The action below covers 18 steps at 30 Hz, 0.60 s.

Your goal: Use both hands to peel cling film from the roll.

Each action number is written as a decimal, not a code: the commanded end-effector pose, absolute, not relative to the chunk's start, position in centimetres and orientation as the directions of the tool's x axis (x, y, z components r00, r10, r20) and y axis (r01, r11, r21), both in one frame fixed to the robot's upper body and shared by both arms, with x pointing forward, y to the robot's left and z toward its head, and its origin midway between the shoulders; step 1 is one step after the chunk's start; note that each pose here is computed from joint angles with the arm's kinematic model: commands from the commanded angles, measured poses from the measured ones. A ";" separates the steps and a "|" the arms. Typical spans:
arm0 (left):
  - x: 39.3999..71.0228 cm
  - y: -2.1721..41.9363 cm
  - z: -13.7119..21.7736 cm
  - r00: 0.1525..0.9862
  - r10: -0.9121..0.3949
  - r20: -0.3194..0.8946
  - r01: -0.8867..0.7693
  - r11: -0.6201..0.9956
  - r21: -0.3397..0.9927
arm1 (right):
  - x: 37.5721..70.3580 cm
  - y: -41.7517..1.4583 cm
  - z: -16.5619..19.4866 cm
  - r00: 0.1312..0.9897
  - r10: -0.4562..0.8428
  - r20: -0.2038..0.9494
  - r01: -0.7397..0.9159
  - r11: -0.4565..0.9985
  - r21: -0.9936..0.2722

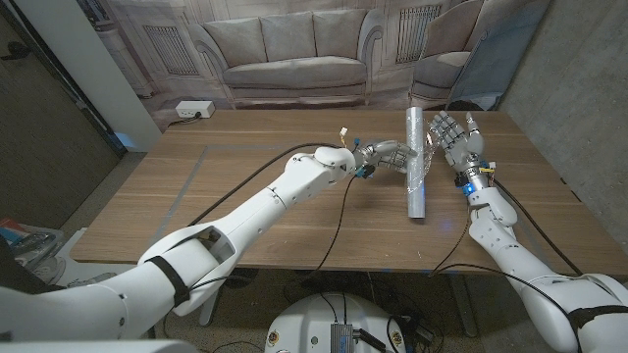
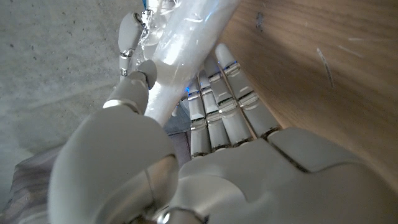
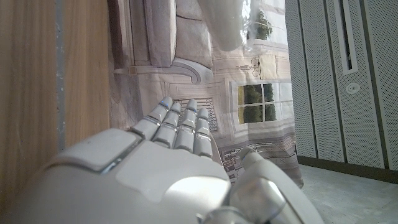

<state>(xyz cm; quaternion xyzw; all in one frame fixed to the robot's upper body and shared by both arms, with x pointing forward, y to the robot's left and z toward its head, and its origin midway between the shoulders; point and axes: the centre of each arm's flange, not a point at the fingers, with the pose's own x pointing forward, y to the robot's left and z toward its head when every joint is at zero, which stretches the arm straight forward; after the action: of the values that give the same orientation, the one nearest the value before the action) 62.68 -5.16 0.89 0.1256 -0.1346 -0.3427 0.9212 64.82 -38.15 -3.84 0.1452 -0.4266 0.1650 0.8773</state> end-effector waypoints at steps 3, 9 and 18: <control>63.6 -3.4 -4.0 0.628 -0.574 0.525 0.691 0.722 -0.037 | 63.6 -36.3 -2.9 0.574 0.204 0.793 -0.428 0.901 0.077; 64.1 -3.8 -5.9 0.599 -0.540 0.591 0.754 0.629 -0.189 | 63.0 -35.5 -2.3 0.576 0.220 0.787 -0.424 0.904 0.058; 64.3 -4.9 -6.2 0.550 -0.490 0.676 0.818 0.477 -0.321 | 62.4 -34.1 -1.3 0.580 0.245 0.777 -0.424 0.905 0.031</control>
<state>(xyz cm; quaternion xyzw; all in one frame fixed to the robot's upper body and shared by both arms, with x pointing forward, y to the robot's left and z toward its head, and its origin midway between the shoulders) 59.29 -4.45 3.35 -0.1083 -0.3146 -0.4595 0.8235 62.43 -35.39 -1.98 0.1135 -0.4439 0.2115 0.8633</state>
